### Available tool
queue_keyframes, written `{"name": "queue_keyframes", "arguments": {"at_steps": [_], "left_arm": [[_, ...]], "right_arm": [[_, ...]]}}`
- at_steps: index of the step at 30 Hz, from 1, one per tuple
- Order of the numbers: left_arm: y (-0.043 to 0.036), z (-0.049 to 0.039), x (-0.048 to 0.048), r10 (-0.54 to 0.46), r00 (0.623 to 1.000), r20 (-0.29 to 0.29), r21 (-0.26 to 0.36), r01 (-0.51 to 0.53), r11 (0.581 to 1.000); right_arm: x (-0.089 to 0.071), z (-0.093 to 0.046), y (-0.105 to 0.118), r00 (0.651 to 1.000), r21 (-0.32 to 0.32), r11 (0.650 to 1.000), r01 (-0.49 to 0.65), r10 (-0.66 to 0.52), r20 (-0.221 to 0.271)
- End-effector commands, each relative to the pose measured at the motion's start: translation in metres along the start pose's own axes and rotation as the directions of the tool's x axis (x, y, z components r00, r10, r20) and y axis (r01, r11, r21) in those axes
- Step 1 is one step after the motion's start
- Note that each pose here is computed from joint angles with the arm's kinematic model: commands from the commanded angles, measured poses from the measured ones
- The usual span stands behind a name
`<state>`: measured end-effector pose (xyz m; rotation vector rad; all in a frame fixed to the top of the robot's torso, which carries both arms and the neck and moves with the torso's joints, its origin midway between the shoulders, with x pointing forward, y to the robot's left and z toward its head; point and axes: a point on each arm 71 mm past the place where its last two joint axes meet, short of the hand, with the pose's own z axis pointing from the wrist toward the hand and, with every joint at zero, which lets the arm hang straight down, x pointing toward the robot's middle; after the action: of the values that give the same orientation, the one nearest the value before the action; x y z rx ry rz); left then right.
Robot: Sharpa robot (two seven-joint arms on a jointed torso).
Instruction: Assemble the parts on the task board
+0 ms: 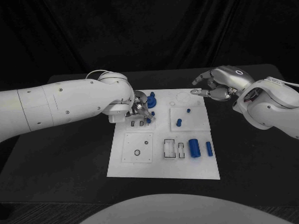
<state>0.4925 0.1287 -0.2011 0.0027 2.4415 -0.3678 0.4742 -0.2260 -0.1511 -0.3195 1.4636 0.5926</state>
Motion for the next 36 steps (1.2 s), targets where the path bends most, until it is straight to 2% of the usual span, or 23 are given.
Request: {"name": "queue_keyframes", "arguments": {"at_steps": [1,18,36], "left_arm": [[-0.0013,0.0004,0.0015,0.002,1.000,-0.009,0.019,-0.002,1.000],[0.0045,-0.0006,0.0002,-0.010,1.000,-0.001,0.018,0.010,1.000],[0.0214,-0.0050,-0.0015,-0.035,0.999,0.016,-0.022,0.036,0.999]], "right_arm": [[0.001,0.000,0.000,1.000,0.003,1.000,0.004,-0.004,0.004],[0.003,-0.002,-0.002,1.000,0.014,1.000,0.003,-0.003,-0.006],[0.004,-0.004,-0.005,1.000,0.027,1.000,0.004,-0.003,-0.019]]}}
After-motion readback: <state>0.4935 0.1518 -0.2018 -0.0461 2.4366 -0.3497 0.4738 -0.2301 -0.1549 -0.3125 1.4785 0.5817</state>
